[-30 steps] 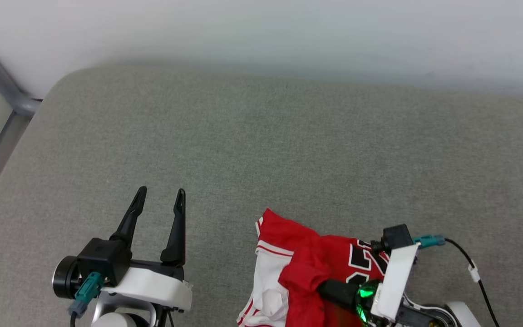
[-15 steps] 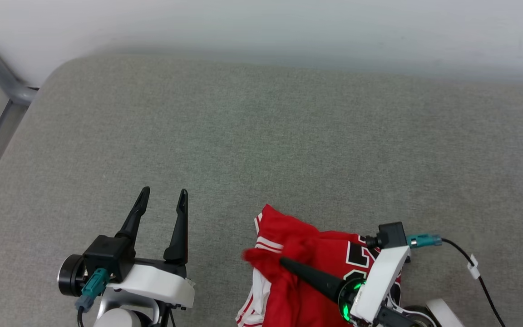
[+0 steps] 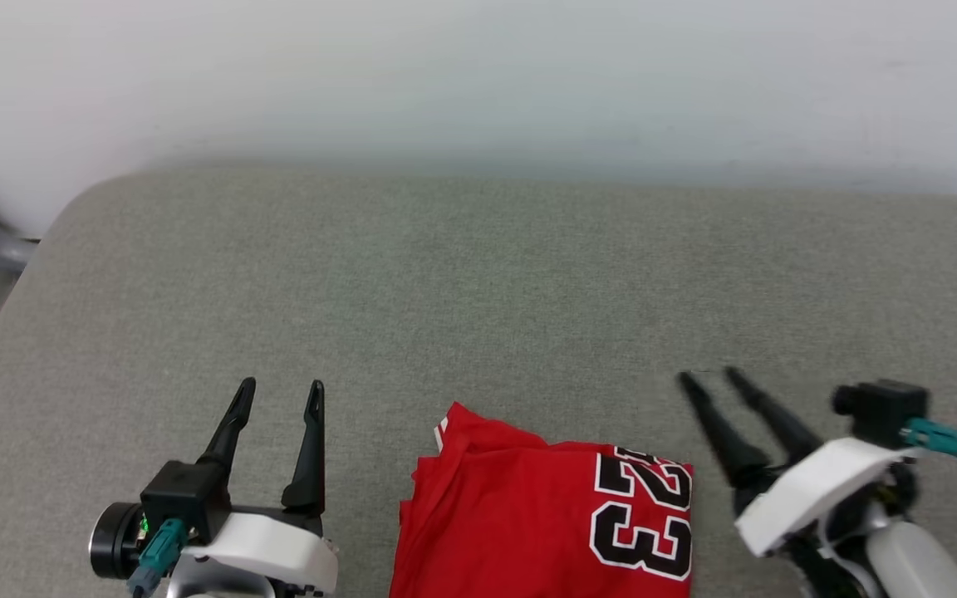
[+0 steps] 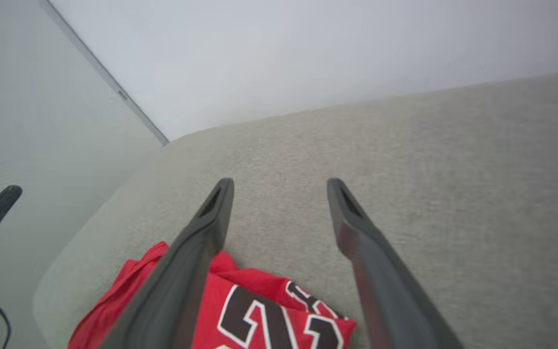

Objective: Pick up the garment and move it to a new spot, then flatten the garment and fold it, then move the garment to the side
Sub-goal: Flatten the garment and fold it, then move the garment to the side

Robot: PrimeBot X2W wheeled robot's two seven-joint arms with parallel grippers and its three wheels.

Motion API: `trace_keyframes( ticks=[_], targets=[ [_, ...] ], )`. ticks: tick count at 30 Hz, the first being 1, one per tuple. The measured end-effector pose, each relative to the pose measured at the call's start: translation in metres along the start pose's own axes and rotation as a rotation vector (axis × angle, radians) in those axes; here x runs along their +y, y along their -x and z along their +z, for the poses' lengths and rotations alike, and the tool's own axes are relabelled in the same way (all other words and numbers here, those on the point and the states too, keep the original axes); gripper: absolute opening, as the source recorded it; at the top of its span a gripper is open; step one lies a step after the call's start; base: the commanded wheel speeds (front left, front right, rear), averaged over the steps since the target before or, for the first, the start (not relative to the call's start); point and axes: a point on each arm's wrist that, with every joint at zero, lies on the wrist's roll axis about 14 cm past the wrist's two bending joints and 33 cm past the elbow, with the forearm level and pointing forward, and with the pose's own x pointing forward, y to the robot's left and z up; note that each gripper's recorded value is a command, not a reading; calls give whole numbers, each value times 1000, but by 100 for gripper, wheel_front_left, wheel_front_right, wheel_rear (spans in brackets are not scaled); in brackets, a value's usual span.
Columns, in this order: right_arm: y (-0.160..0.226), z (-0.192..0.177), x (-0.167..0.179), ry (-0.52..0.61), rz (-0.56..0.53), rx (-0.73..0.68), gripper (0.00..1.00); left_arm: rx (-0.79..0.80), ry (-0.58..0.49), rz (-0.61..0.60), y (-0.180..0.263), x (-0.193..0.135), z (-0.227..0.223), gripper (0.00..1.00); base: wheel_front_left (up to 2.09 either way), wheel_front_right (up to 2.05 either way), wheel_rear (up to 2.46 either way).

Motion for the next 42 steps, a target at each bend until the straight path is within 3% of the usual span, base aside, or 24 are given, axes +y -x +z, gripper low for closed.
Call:
trace_keyframes(
  ticks=[5, 7, 15, 32, 37, 42],
  targets=[
    [35, 43, -48, 220, -183, -172, 100, -2, -7, 10, 6, 1, 1, 100, 0, 0, 0],
    [64, 67, -58, 358, -276, -255, 100, -1, -15, 12, 10, 1, 1, 100, 0, 0, 0],
    [99, 66, -39, 458, -332, -252, 100, -5, -26, 15, 18, 1, 1, 100, 0, 0, 0],
    [119, 56, -36, 394, -379, -215, 100, -12, -8, 37, 27, 3, 0, 100, 0, 0, 0],
    [124, 44, -60, 261, -431, -160, 100, -15, 3, 47, 26, 5, 0, 100, 0, 0, 0],
    [126, 13, -90, 95, -463, 16, 100, -25, 10, 53, 21, 5, 2, 100, 0, 0, 0]
  ],
)
